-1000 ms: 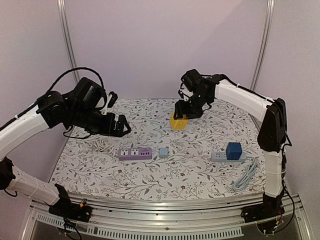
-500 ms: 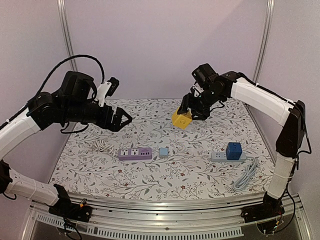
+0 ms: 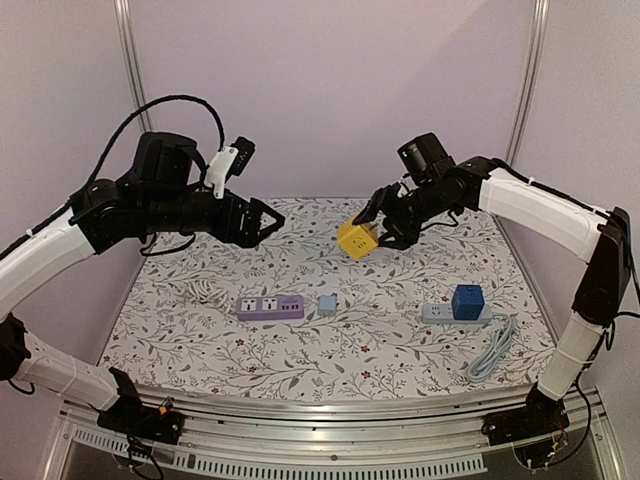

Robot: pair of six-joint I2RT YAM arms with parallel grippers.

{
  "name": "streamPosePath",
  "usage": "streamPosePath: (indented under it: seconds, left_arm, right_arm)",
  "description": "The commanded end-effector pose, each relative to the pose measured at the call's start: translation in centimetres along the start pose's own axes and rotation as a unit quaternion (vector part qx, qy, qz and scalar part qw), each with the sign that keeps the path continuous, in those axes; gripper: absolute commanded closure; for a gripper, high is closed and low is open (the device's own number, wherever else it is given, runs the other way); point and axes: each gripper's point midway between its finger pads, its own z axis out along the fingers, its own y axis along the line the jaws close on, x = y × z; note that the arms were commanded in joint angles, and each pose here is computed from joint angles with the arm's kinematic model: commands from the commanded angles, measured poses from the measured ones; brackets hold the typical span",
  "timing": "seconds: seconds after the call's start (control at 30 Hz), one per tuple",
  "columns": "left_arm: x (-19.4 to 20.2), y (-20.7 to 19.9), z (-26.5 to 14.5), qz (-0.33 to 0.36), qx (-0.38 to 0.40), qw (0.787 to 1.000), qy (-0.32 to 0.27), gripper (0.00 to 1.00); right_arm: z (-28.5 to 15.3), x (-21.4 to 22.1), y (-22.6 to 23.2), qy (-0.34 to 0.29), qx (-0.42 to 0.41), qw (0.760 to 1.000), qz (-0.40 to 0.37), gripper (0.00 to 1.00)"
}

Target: Insert the plug

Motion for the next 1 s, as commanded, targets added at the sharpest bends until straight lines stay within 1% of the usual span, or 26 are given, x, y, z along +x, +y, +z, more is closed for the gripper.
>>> streamPosePath:
  seconds: [0.0, 0.07, 0.17, 0.27, 0.43, 0.53, 0.63, 0.7, 0.8, 0.97]
  left_arm:
    - [-2.0, -1.2, -0.7, 0.024, 0.043, 0.997, -0.052, 0.0]
    - [-2.5, -2.0, -1.4, 0.029, 0.069, 0.995, -0.066, 0.01]
    - [-3.2, -3.4, -3.0, 0.047, 0.124, 0.986, -0.105, 0.0]
    - [-3.7, -3.0, -4.2, 0.032, 0.142, 0.981, -0.13, 0.01]
    - [-4.1, -4.5, -5.5, 0.013, 0.204, 0.969, -0.136, 0.01]
    - [-4.0, -4.4, -5.8, 0.019, 0.204, 0.968, -0.143, 0.01]
    - [-3.8, -4.6, -6.0, 0.043, 0.207, 0.966, -0.15, 0.0]
    - [-3.7, -4.5, -5.8, 0.062, 0.203, 0.965, -0.155, 0.0]
    - [-4.6, -4.3, -5.2, 0.062, 0.195, 0.964, -0.169, 0.0]
    - [-5.5, -4.8, -3.9, 0.092, 0.206, 0.961, -0.161, 0.0]
  right_arm:
    - [-0.9, 0.0, 2.1, 0.007, -0.061, 0.997, 0.04, 0.74]
    - [-1.0, 0.1, 2.4, 0.006, -0.079, 0.995, 0.06, 0.75]
    - [-1.3, -0.1, 3.2, -0.003, -0.123, 0.988, 0.098, 0.74]
    - [-1.2, 0.1, 2.9, -0.005, -0.13, 0.982, 0.133, 0.74]
    - [-2.0, 0.0, 4.0, -0.024, -0.147, 0.98, 0.13, 0.74]
    - [-2.4, 0.2, 4.6, -0.031, -0.161, 0.977, 0.136, 0.74]
    - [-3.3, 0.1, 5.8, -0.035, -0.197, 0.969, 0.145, 0.74]
    - [-3.8, 0.1, 7.0, -0.029, -0.226, 0.963, 0.146, 0.75]
    - [-4.5, 0.2, 8.9, -0.017, -0.266, 0.953, 0.144, 0.75]
    - [-6.1, 0.3, 11.0, -0.01, -0.319, 0.938, 0.135, 0.75]
